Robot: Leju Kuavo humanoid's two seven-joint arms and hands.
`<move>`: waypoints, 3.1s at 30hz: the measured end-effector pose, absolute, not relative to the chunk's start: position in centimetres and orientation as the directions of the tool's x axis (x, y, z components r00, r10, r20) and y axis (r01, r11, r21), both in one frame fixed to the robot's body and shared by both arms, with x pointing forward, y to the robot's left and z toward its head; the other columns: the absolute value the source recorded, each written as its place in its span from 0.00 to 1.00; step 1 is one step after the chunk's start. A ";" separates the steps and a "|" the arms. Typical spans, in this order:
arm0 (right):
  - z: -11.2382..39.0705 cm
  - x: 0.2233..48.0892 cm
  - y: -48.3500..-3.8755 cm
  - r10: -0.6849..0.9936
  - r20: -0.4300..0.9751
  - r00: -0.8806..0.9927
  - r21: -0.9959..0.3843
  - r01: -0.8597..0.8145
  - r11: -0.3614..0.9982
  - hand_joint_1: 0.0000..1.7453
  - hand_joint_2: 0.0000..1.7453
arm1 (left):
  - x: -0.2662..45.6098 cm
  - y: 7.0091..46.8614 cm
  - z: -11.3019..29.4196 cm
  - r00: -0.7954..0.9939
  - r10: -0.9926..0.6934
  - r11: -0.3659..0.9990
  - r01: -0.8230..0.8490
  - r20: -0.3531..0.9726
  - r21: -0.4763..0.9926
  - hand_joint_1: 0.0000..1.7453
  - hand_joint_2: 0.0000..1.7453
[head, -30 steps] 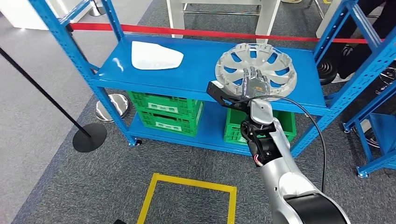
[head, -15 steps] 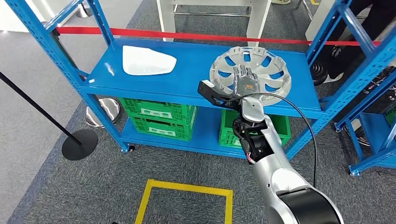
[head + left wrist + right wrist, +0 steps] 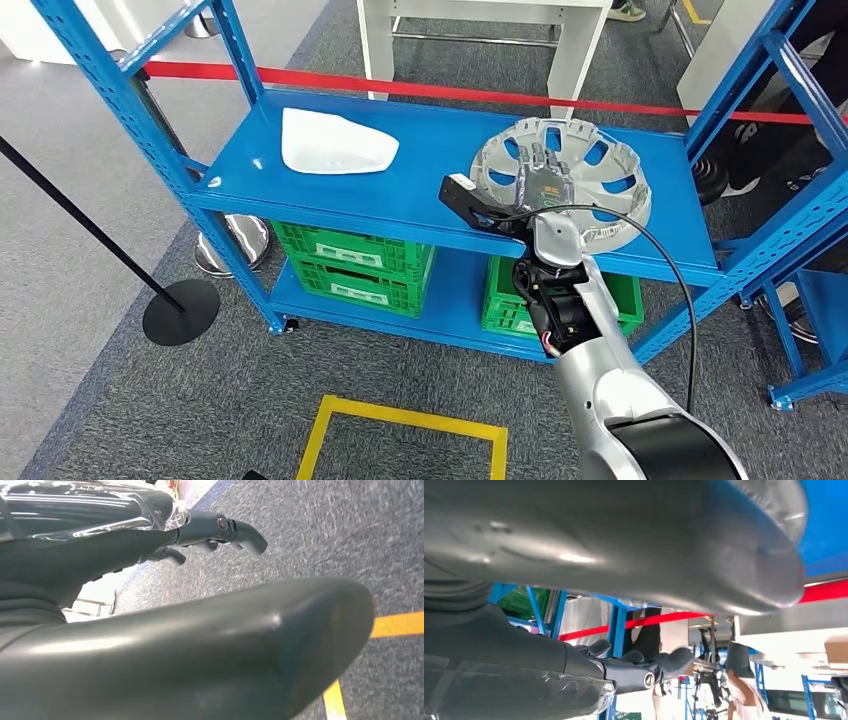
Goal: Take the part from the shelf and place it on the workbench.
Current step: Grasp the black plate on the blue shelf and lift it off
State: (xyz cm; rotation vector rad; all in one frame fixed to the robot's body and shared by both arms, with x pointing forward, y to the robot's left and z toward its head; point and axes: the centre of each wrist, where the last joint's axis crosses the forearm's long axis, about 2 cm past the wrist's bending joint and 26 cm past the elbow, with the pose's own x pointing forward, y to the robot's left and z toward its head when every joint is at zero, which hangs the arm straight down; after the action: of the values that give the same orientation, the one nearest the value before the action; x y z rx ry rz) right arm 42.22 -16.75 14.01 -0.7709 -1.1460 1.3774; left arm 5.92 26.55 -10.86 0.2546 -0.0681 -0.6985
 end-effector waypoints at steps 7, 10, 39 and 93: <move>14.0 42.2 -16.7 0.974 0.164 -0.156 -0.935 -0.339 0.104 0.00 0.00 | 5.9 26.6 -10.9 0.764 -0.645 0.735 0.628 -0.023 0.255 0.00 0.00; 13.8 42.1 -16.7 0.974 0.164 -0.155 -0.934 -0.343 0.103 0.00 0.00 | 5.9 26.6 -10.9 0.764 -0.645 0.735 0.628 -0.024 0.255 0.00 0.00; 11.8 40.9 -17.2 1.000 0.005 -0.010 -0.866 -0.500 -0.001 0.00 0.00 | 5.9 26.1 -10.8 0.754 -0.656 0.729 0.639 -0.016 0.245 0.00 0.00; 8.8 39.2 -19.2 0.995 -0.086 0.040 -0.764 -0.644 -0.040 0.00 1.00 | 6.3 25.2 -10.7 0.734 -0.679 0.718 0.661 0.011 0.217 0.00 0.00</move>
State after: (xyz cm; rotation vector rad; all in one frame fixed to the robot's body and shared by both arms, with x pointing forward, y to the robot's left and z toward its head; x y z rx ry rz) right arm 39.18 -19.20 8.79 -0.7573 -0.6034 1.4603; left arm 6.27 25.24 -10.74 0.2048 -0.0925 -0.7418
